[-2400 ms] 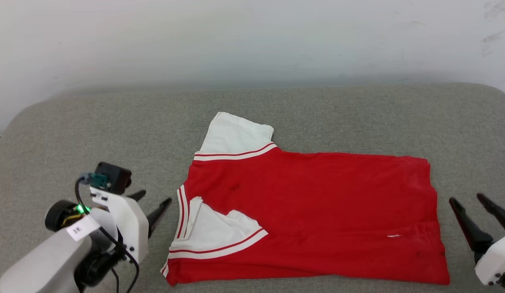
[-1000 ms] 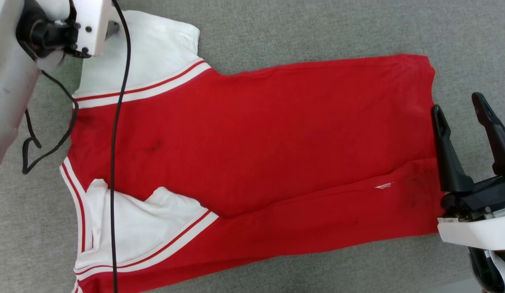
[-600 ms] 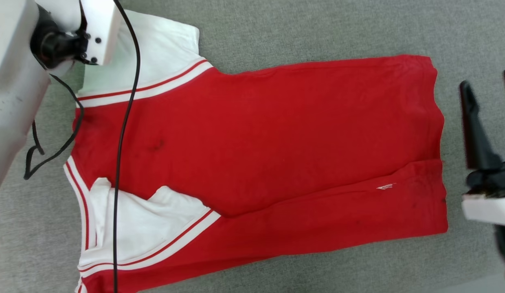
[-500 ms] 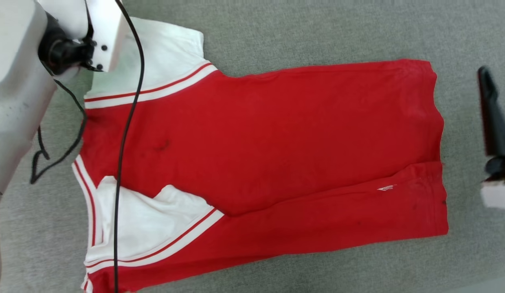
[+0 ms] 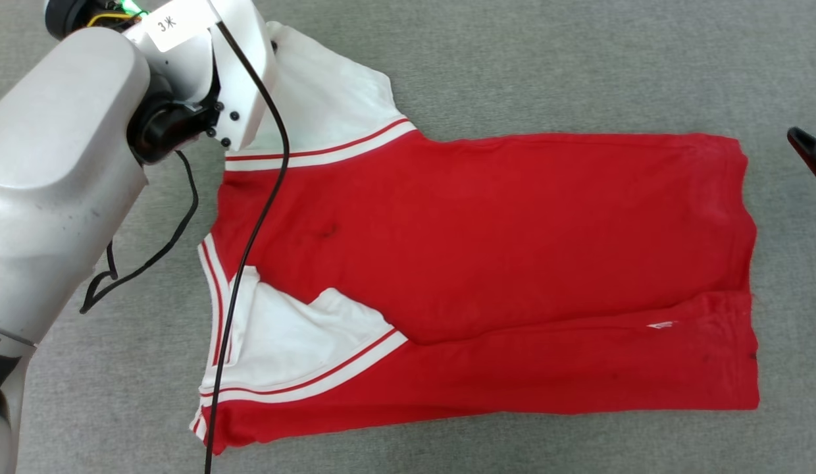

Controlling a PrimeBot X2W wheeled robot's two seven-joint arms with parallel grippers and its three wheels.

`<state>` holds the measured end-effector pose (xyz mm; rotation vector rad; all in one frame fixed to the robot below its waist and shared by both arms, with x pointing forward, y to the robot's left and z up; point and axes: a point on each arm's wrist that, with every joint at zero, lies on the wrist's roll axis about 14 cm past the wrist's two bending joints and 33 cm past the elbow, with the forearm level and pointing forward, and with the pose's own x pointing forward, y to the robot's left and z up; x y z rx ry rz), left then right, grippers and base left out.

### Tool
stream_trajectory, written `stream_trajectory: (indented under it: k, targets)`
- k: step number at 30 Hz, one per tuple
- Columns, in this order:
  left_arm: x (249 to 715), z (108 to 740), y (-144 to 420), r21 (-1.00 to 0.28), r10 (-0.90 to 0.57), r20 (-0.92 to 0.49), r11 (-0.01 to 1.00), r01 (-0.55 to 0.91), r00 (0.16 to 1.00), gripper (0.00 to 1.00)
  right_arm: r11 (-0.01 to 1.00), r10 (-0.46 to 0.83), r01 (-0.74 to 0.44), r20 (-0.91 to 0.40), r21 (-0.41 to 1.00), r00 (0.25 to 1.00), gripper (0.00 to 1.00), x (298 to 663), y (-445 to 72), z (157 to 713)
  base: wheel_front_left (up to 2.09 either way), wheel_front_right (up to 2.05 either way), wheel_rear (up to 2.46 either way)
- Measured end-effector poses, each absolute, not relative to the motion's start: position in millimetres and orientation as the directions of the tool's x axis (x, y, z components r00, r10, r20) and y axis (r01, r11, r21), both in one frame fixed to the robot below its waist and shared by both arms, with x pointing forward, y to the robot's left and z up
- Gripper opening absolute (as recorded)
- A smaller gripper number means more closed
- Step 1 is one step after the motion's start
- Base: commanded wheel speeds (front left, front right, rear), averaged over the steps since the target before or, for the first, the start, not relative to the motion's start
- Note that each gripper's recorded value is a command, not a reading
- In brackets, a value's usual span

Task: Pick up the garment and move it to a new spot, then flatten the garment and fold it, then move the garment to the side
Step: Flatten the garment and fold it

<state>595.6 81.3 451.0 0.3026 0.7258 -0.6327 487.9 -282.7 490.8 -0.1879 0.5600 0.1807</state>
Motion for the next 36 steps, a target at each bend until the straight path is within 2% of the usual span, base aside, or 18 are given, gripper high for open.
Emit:
stream_trajectory:
  k: [7,13,17,22,25,27,36]
  targets:
    - [589,459,80,0.051,-0.462,-0.654,0.763,0.644,0.599,0.0,0.952,0.1,-0.284,-0.768,-0.109,0.632,1.0,492,-282,456,0.0,0.0,0.0]
    - [587,456,82,0.054,-0.472,-0.639,0.76,0.647,0.607,0.0,0.946,0.091,-0.311,-0.84,-0.095,0.535,1.0,504,-273,425,0.0,0.0,0.0]
    - [587,452,85,0.054,-0.474,-0.635,0.761,0.647,0.61,0.0,0.945,0.089,-0.321,-0.886,-0.07,0.456,1.0,500,-267,389,0.0,0.0,0.0]
    - [587,445,90,0.052,-0.469,-0.635,0.767,0.64,0.614,0.0,0.944,0.08,-0.323,-0.91,-0.061,0.408,1.0,497,-267,361,0.0,0.0,0.0]
    - [588,446,91,0.051,-0.471,-0.628,0.769,0.637,0.619,0.0,0.945,0.091,-0.324,-0.909,-0.051,0.407,1.0,496,-265,355,0.0,0.0,0.0]
    - [590,447,92,0.052,-0.471,-0.621,0.772,0.633,0.626,0.0,0.945,0.102,-0.323,-0.898,-0.047,0.428,0.0,498,-264,355,0.0,0.0,0.0]
    - [581,468,100,0.056,-0.479,-0.565,0.79,0.611,0.672,0.0,0.948,0.185,-0.318,-0.755,-0.033,0.63,0.0,518,-252,396,0.0,0.0,0.0]
